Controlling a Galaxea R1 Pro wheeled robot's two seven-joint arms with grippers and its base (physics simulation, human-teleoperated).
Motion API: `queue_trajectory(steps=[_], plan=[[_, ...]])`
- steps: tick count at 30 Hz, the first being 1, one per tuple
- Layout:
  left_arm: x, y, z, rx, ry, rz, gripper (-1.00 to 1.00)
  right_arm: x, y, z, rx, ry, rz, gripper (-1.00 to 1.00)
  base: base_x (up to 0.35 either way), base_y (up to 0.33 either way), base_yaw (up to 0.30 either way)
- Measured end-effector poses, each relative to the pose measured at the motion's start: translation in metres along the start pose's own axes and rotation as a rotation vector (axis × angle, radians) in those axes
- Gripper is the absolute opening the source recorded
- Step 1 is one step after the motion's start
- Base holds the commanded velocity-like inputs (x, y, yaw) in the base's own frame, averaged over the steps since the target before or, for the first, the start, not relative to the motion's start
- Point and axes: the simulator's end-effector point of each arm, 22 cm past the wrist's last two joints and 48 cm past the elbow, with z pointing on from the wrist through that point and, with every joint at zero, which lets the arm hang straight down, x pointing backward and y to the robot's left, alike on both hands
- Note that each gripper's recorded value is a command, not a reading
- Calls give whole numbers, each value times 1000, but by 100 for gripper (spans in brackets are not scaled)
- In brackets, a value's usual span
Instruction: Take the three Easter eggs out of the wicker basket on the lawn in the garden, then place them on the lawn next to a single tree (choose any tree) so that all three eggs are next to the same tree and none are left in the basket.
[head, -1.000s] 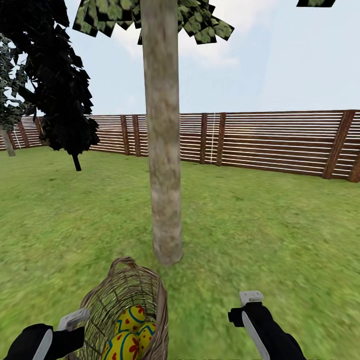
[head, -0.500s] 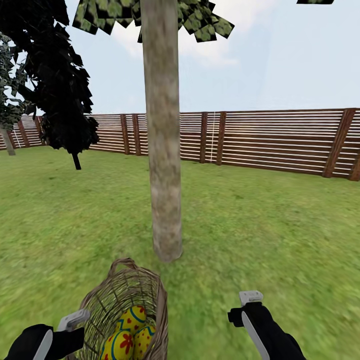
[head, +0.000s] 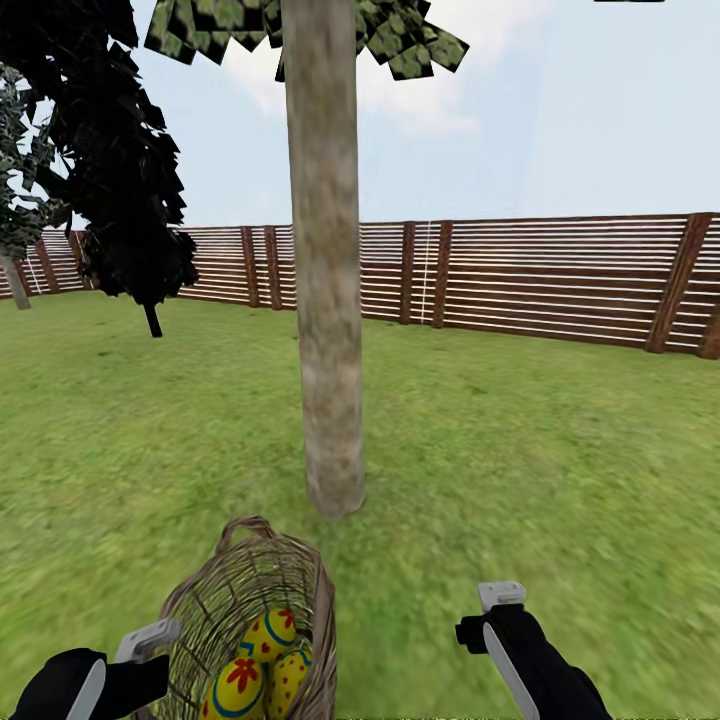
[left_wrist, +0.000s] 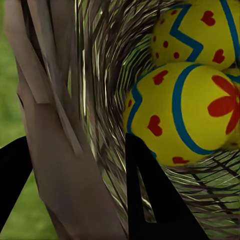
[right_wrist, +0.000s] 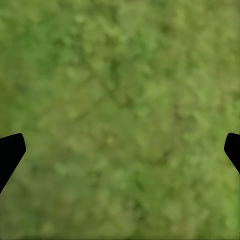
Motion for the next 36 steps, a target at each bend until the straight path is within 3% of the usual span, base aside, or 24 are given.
queue_trajectory(steps=[36], plan=[[46,21,65,2,-2,0,-100,57,11,59,0,-1,-2,100,0,0,0]])
